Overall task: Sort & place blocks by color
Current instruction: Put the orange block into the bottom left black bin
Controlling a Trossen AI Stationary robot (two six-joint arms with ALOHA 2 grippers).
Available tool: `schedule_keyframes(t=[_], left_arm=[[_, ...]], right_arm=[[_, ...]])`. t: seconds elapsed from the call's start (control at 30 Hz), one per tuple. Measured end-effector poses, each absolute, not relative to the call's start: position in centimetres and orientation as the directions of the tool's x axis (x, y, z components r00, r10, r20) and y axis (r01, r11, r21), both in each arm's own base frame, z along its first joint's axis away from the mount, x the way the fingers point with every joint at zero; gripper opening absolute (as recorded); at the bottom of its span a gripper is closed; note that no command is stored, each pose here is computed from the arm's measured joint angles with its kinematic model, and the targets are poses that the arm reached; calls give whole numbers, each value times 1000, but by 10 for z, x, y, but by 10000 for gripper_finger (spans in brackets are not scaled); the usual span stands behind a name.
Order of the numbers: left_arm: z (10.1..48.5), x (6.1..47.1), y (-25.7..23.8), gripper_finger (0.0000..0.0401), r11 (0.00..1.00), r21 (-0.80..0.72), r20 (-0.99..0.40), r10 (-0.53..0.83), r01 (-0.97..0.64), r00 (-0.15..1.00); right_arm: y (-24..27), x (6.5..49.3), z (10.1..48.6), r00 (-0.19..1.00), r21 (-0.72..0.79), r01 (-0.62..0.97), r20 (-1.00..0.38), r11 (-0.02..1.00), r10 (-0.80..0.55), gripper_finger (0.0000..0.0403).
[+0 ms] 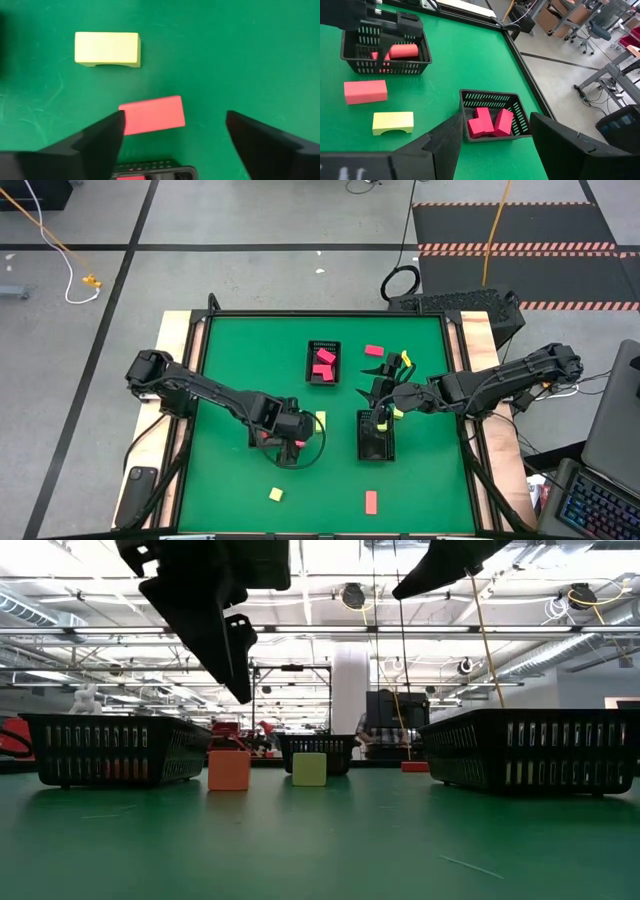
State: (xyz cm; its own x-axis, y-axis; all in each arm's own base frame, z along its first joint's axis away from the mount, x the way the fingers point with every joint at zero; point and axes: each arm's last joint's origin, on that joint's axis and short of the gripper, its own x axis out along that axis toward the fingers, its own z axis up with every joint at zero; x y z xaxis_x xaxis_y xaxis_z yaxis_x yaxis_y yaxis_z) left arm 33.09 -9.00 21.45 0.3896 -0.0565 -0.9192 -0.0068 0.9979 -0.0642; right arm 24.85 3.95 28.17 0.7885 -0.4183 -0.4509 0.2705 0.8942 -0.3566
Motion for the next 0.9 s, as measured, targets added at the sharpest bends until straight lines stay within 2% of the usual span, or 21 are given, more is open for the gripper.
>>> schedule_keyframes(t=[0.1, 0.33, 0.53, 0.9], left_arm=[[210, 334, -87, 392, 997, -65, -924, -49, -29, 379], [176, 344, -85, 374, 988, -135, -957, -110, -78, 269], [177, 346, -85, 398, 991, -102, -954, -74, -82, 291], [178, 346, -82, 395, 995, -58, -953, -30, -85, 303]], right_arm=[[40, 248, 282, 789, -356, 270, -451, 894, -418, 224], [40, 248, 281, 787, -358, 269, -454, 894, -418, 224], [40, 248, 281, 786, -359, 268, -454, 894, -419, 224], [39, 248, 281, 786, -361, 267, -454, 893, -419, 224]])
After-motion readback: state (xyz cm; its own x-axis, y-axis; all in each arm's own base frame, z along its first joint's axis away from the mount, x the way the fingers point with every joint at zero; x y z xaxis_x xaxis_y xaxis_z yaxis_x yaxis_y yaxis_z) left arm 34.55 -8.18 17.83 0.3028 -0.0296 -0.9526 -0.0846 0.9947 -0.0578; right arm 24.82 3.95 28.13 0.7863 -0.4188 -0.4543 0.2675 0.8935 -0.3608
